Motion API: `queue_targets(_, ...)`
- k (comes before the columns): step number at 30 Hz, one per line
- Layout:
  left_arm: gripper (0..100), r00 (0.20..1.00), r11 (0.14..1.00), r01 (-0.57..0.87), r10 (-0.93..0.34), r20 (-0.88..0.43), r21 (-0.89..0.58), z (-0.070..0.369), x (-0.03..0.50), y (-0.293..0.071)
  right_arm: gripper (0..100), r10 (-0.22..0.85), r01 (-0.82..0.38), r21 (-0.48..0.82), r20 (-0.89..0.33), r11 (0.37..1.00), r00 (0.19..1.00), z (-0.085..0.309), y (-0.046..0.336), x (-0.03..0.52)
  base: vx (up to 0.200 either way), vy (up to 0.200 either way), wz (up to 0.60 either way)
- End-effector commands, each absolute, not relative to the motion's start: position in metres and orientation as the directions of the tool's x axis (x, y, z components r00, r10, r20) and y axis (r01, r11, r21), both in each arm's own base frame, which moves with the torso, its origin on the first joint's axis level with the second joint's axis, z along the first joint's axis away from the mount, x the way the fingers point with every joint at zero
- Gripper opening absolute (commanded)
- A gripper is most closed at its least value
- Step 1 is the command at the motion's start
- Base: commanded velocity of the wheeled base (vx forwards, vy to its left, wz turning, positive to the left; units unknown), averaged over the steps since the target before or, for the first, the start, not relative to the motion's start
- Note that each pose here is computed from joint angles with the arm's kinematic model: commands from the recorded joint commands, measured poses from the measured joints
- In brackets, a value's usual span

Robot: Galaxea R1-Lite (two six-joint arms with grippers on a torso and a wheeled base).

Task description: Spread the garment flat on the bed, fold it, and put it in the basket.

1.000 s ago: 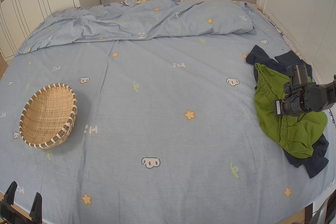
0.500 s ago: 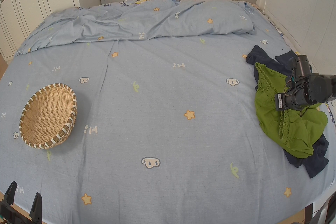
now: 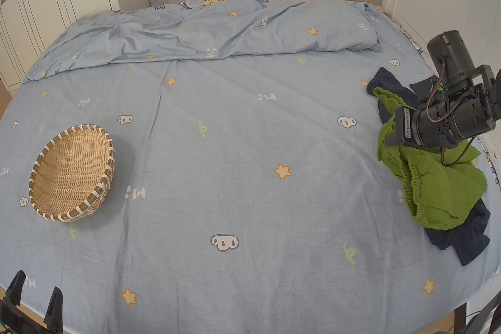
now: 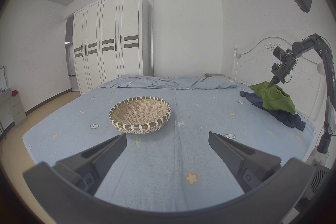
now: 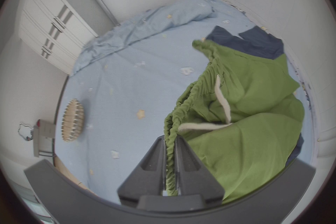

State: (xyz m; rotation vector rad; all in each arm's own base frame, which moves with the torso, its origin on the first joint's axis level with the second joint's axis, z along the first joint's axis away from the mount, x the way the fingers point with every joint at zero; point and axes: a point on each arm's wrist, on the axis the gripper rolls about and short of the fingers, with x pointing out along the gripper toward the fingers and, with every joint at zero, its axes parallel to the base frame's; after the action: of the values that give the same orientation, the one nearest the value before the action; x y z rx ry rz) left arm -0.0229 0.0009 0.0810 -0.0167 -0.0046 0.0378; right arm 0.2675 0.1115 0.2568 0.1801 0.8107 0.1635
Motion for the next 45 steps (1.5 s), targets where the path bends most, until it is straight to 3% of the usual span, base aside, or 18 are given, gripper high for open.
queue_targets(1,100,0.999,0.999,-0.038,0.038,0.003,-0.017,0.076,-0.023,0.001,0,0.378,-0.216,0.321,-0.624,0.922,0.684,0.285,0.153,0.239,0.0,0.0,0.0)
queue_targets(11,100,0.999,0.999,-0.038,0.038,0.003,-0.017,0.076,-0.023,0.001,0,0.57,-0.36,0.444,-0.581,0.82,0.581,0.288,0.261,0.226,0.0,0.0,0.0)
queue_targets(17,100,0.999,0.999,-0.038,0.038,0.003,-0.017,0.076,-0.023,0.001,0,0.63,-0.425,0.465,-0.577,0.777,0.52,0.267,0.319,0.224,0.0,0.0,0.0)
queue_targets(24,100,0.999,0.999,-0.038,0.038,0.003,-0.017,0.076,-0.023,0.001,0,0.633,-0.46,0.441,-0.611,0.771,0.475,0.227,0.366,0.231,0.0,0.0,0.0)
queue_targets(30,100,0.999,0.999,-0.038,0.038,0.003,-0.017,0.076,-0.023,0.001,0,0.613,-0.455,0.423,-0.642,0.784,0.46,0.204,0.381,0.238,0.0,0.0,0.0)
queue_targets(31,100,0.999,0.999,-0.038,0.038,0.003,-0.017,0.076,-0.023,0.001,100,0.612,-0.454,0.422,-0.644,0.784,0.459,0.203,0.381,0.238,0.0,0.0,0.0)
queue_targets(45,100,0.999,0.999,-0.038,0.038,0.003,-0.017,0.076,-0.023,0.001,100,0.576,-0.439,0.392,-0.679,0.808,0.455,0.187,0.382,0.248,0.0,0.0,0.0)
